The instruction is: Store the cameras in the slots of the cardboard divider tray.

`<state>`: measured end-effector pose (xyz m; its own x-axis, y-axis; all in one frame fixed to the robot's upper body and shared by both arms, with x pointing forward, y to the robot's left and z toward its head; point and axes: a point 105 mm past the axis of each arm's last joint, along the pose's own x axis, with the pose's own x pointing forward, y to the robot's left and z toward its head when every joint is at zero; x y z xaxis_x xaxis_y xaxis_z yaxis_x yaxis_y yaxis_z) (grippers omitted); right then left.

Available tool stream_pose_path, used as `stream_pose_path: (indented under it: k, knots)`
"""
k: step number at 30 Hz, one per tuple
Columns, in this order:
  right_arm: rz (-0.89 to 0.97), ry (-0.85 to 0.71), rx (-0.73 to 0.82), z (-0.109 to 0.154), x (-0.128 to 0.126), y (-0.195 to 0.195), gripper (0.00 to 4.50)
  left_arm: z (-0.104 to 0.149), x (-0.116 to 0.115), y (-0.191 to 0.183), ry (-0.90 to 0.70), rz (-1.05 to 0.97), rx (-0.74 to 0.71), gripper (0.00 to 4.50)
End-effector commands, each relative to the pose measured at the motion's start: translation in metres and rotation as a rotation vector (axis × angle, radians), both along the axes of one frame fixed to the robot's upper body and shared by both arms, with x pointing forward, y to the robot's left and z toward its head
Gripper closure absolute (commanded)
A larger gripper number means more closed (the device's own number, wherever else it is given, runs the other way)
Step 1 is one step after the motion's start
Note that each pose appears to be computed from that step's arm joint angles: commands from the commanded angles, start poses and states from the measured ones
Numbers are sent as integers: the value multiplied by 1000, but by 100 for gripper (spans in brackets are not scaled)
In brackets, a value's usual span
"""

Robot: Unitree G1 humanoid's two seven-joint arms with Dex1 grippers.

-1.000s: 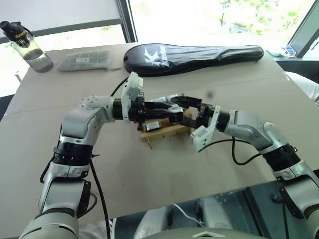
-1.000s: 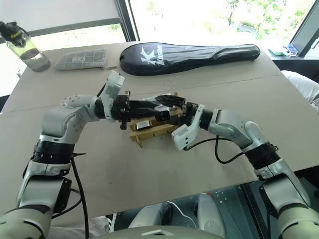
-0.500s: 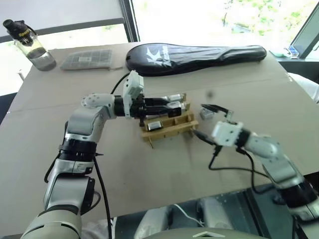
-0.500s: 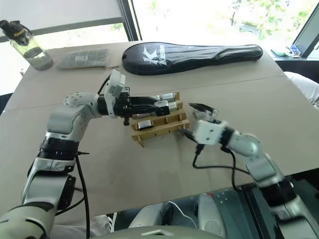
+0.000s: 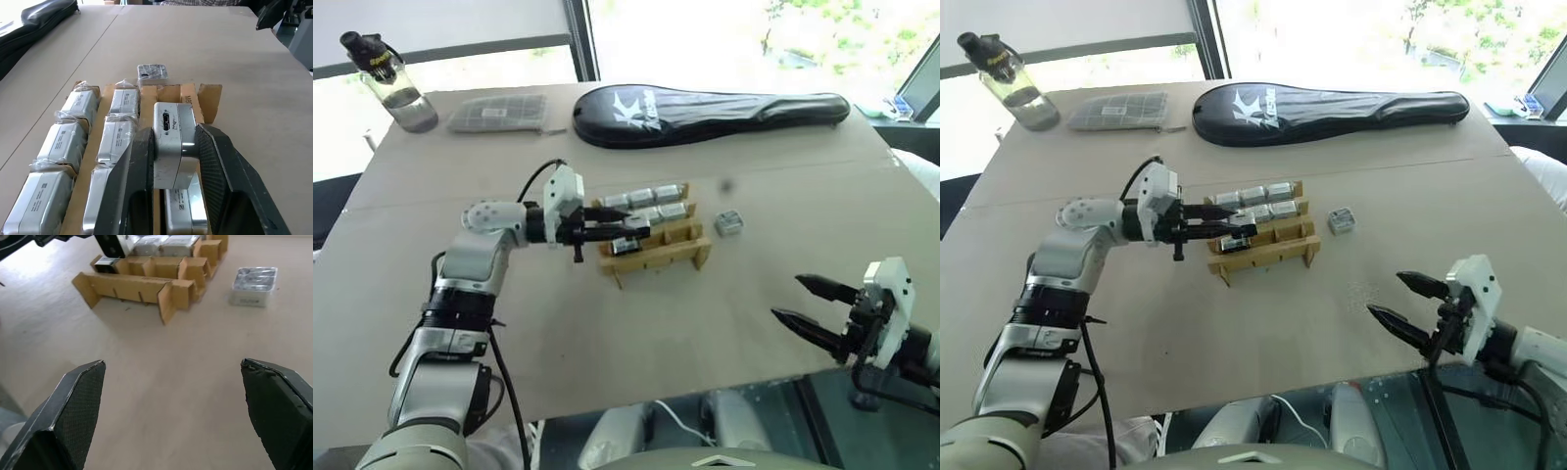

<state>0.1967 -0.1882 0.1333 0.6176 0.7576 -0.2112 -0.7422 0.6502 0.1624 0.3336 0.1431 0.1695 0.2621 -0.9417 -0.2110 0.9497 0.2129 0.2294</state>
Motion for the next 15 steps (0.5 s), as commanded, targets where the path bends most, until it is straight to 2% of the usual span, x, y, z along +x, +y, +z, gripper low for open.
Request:
stream_pose_path:
  k: [1,7,15]
  knots:
    - [47,-81,13,13,-8,-11,10,8,-3,-3,-43,-11,-31,380]
    - [135,-77,-32,7,-19,-16,10,5,-7,-8,-20,-18,-44,380]
    - [162,-149,27,16,-14,-14,10,-8,-7,-15,16,0,-35,380]
